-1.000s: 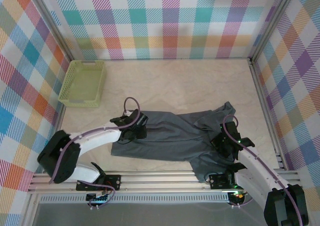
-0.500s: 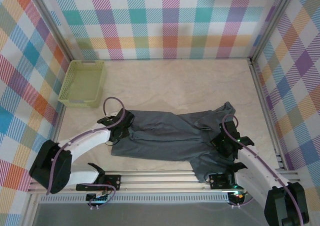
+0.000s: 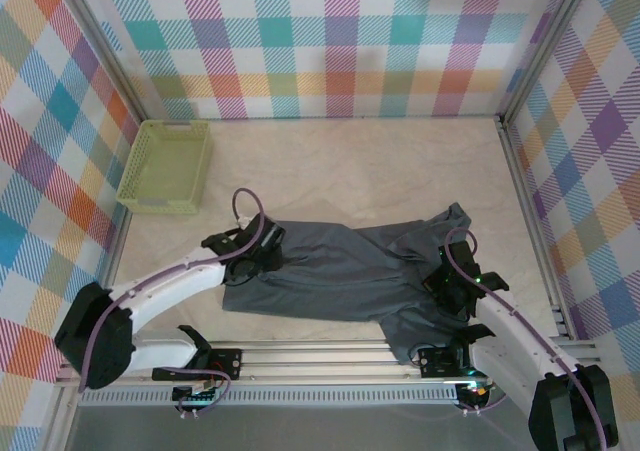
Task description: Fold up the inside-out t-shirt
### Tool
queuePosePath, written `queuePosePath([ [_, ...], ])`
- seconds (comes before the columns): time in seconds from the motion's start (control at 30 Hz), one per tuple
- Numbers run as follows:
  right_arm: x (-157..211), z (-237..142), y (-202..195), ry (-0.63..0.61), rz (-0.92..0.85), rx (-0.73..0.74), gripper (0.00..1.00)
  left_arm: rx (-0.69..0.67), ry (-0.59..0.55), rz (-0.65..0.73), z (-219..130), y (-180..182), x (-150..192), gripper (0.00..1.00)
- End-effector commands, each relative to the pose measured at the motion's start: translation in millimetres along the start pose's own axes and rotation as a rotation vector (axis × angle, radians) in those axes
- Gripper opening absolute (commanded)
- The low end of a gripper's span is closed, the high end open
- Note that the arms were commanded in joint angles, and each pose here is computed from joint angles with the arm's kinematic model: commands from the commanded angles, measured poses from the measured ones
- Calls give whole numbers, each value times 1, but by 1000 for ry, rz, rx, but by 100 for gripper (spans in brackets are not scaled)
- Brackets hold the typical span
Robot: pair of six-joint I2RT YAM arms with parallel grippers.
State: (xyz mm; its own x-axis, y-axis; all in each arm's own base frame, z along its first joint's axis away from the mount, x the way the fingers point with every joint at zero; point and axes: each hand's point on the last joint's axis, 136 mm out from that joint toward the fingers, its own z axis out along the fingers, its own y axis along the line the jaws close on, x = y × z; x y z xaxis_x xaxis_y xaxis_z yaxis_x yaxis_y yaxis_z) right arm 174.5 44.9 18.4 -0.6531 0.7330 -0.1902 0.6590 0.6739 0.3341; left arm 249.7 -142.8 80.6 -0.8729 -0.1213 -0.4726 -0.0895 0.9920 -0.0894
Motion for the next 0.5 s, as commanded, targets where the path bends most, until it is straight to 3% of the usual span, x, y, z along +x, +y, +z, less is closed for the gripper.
queuePosePath([
  [0.0,-2,-5,-7,-18,-9,38,4,-82,55,40,15,3,2,57],
  [0.3,-2,-9,-18,-30,-1,67,5,1,125,-58,18,13,44,13],
  [0.47,-2,-9,-19,-33,-3,79,6,21,113,-141,11,35,68,6],
])
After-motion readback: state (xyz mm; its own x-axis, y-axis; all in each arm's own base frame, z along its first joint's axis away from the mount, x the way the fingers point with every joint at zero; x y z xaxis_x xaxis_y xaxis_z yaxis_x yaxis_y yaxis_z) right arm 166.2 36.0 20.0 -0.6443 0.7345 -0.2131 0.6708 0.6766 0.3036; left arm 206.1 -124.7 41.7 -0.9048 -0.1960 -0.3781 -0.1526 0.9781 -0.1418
